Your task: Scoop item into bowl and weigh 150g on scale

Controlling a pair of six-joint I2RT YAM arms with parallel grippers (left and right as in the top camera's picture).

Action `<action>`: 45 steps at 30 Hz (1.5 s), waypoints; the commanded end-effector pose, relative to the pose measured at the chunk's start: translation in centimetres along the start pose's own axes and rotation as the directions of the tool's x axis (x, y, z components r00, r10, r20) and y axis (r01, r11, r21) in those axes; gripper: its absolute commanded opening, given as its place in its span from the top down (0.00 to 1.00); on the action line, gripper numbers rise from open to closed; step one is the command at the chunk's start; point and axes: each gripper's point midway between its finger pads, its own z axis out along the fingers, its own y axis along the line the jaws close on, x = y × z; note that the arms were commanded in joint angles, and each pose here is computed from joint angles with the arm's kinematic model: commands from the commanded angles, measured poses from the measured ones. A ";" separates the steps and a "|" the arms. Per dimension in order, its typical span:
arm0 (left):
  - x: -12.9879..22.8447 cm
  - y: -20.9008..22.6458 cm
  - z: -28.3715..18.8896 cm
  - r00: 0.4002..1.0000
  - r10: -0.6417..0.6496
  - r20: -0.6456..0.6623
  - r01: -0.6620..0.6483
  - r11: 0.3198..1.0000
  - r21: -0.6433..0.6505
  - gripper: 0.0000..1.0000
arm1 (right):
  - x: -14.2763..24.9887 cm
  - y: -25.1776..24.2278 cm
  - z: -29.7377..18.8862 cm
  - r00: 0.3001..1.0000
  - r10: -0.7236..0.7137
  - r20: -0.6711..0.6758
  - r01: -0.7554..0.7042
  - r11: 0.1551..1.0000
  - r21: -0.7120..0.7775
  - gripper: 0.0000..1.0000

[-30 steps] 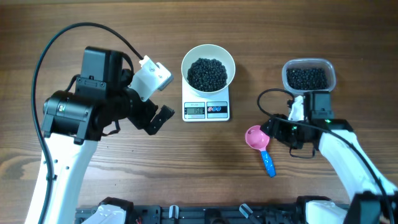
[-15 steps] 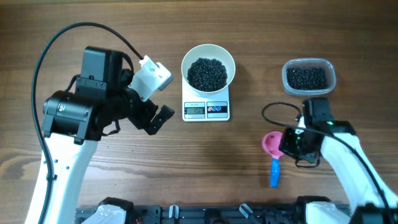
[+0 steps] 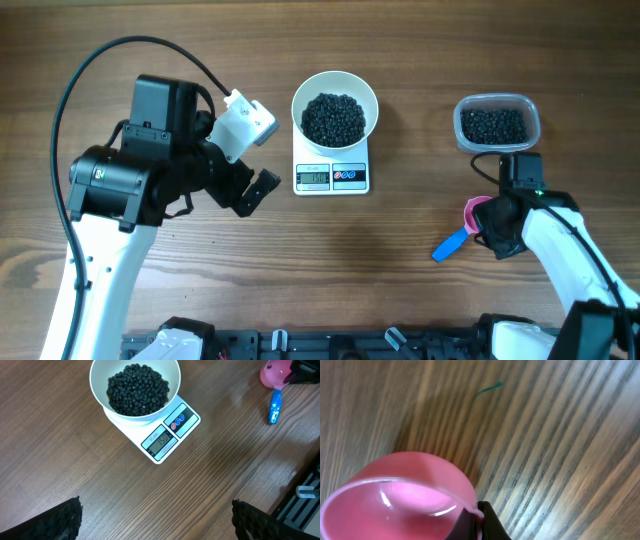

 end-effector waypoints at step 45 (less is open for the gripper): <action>-0.3 0.2 -0.2 1.000 0.013 0.008 -0.013 1.000 -0.006 0.00 | 2.6 -3.2 -32.7 0.276 -0.153 0.949 0.936 0.266 -0.230 0.01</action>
